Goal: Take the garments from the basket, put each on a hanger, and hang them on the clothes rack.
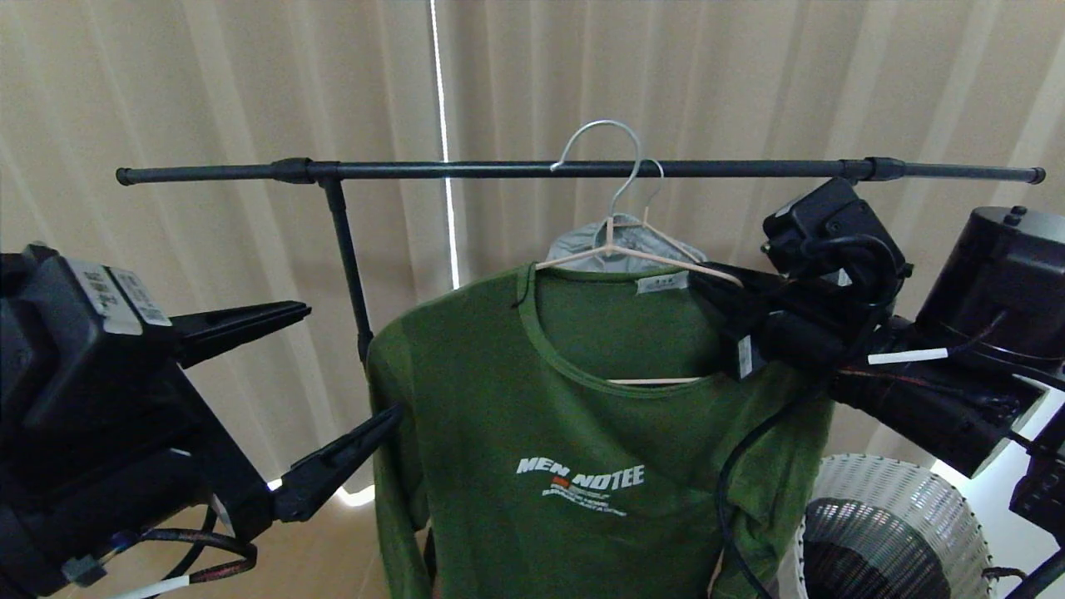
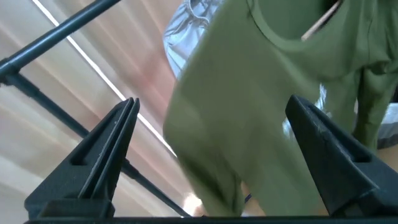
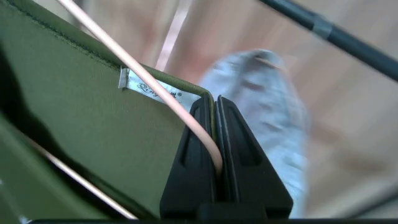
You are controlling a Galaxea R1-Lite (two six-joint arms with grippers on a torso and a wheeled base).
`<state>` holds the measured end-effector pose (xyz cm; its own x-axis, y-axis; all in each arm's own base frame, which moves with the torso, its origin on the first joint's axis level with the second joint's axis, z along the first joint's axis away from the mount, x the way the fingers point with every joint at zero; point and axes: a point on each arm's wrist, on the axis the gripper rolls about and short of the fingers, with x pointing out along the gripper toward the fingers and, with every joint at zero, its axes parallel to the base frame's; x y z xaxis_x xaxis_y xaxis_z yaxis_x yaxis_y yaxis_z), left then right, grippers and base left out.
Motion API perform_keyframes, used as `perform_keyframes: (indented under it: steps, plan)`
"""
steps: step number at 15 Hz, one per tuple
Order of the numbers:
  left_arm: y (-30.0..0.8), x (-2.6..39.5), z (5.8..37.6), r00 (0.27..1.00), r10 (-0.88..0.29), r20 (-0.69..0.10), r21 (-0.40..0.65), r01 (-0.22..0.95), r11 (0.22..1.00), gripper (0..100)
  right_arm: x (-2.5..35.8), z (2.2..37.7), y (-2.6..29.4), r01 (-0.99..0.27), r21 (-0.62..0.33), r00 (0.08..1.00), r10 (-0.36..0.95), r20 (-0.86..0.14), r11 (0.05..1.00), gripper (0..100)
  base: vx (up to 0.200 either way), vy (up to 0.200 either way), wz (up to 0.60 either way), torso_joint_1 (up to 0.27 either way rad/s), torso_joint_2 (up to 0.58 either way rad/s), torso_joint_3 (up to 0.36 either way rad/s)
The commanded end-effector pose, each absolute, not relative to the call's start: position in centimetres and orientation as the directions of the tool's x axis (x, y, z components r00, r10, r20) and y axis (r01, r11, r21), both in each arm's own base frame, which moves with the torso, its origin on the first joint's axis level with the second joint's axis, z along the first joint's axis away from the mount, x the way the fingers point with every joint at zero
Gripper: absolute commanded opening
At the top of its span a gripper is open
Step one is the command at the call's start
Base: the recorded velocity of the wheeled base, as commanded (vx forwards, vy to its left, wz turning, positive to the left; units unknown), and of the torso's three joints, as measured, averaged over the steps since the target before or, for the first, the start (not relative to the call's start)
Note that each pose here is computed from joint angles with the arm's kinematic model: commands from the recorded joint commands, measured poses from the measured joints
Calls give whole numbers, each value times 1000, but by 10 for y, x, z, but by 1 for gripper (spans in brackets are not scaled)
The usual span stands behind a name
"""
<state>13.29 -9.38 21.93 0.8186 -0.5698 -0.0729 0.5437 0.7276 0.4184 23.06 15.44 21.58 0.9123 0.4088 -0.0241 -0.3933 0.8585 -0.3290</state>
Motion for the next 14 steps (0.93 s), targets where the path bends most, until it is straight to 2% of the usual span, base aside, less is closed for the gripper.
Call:
perform_keyframes:
  steps: [1,4,8,14]
  plan:
    - [-87,123,217,821,-569,-58,398,541,741,100,231,219,142,-357,-326,927,374,-11,876,0,0,0,0,0,0,0]
    - [-77,112,207,825,-561,-66,356,544,760,100,226,231,128,-311,-320,941,338,30,895,0,0,0,0,0,0,0]
    - [-71,113,181,841,-515,-166,354,538,765,100,220,241,122,-299,-309,939,336,72,903,0,0,0,0,0,0,0]
    - [-74,133,178,858,-463,-221,350,513,784,100,210,253,122,-327,-280,921,370,119,903,0,0,0,0,0,0,0]
